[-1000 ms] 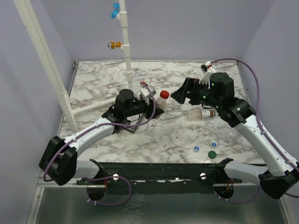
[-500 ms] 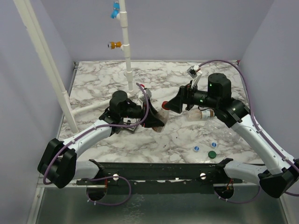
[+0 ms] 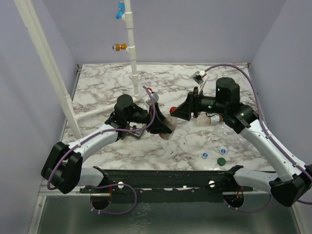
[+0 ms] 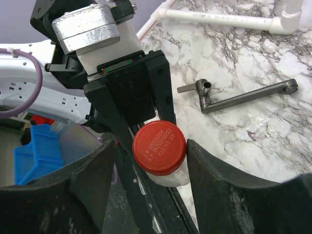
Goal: Screw on the bottle caps
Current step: Screw the bottle cap onto the plastic bottle.
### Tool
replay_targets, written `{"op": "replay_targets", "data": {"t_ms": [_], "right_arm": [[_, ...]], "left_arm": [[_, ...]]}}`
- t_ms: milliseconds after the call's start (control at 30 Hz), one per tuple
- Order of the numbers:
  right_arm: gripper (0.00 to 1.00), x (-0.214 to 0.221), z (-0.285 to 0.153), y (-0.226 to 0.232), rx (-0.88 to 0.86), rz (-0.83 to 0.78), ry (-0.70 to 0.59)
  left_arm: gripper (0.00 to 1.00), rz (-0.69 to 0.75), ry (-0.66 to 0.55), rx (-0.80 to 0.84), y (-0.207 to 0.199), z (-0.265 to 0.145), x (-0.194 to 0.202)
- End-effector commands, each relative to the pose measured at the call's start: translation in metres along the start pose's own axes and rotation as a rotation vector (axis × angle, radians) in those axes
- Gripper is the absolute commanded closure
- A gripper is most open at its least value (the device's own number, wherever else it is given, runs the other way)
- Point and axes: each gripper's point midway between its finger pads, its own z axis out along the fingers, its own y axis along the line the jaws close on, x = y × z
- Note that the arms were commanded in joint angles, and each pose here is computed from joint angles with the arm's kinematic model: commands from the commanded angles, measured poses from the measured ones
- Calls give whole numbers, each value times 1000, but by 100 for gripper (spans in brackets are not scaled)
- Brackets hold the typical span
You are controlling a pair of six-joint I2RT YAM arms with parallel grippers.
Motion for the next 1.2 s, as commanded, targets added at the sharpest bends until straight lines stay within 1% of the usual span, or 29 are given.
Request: {"op": "replay_targets", "data": {"t_ms": [0, 200, 267, 367, 467, 567, 667, 867, 900, 967, 1000, 1100, 1167], "right_arm": [[41, -1, 4, 6, -48, -8, -5], [59, -2, 5, -1, -10, -2, -9], [65, -1, 6, -5, 8, 8, -2], [72, 1, 7, -13, 52, 29, 5], [77, 6, 9, -27, 118, 67, 17], [79, 11, 13, -41, 181, 113, 30], [81, 14, 16, -51, 228, 152, 34], [83, 20, 18, -68, 303, 190, 45], [82, 20, 17, -70, 321, 195, 43], [77, 20, 16, -73, 342, 195, 35], [71, 18, 14, -74, 352, 191, 26], [35, 9, 8, -71, 365, 167, -8], [20, 1, 2, -64, 352, 141, -33]], "left_arm": [[100, 30, 0, 41, -5, 0, -6], [100, 25, -4, 30, -1, 1, -6], [100, 24, -16, 4, 3, 2, -7], [100, 35, -77, -127, 27, 1, -13], [100, 24, -194, -388, 72, -10, -27], [100, 77, -272, -563, 93, -20, -41], [100, 162, -296, -670, 96, -20, -52], [100, 251, -286, -733, 95, -14, -53], [100, 255, -278, -736, 95, -14, -52], [100, 252, -257, -729, 95, -12, -49], [100, 255, -239, -720, 94, -11, -46], [100, 227, -189, -643, 89, -12, -36], [100, 185, -162, -523, 77, -12, -31]]}}
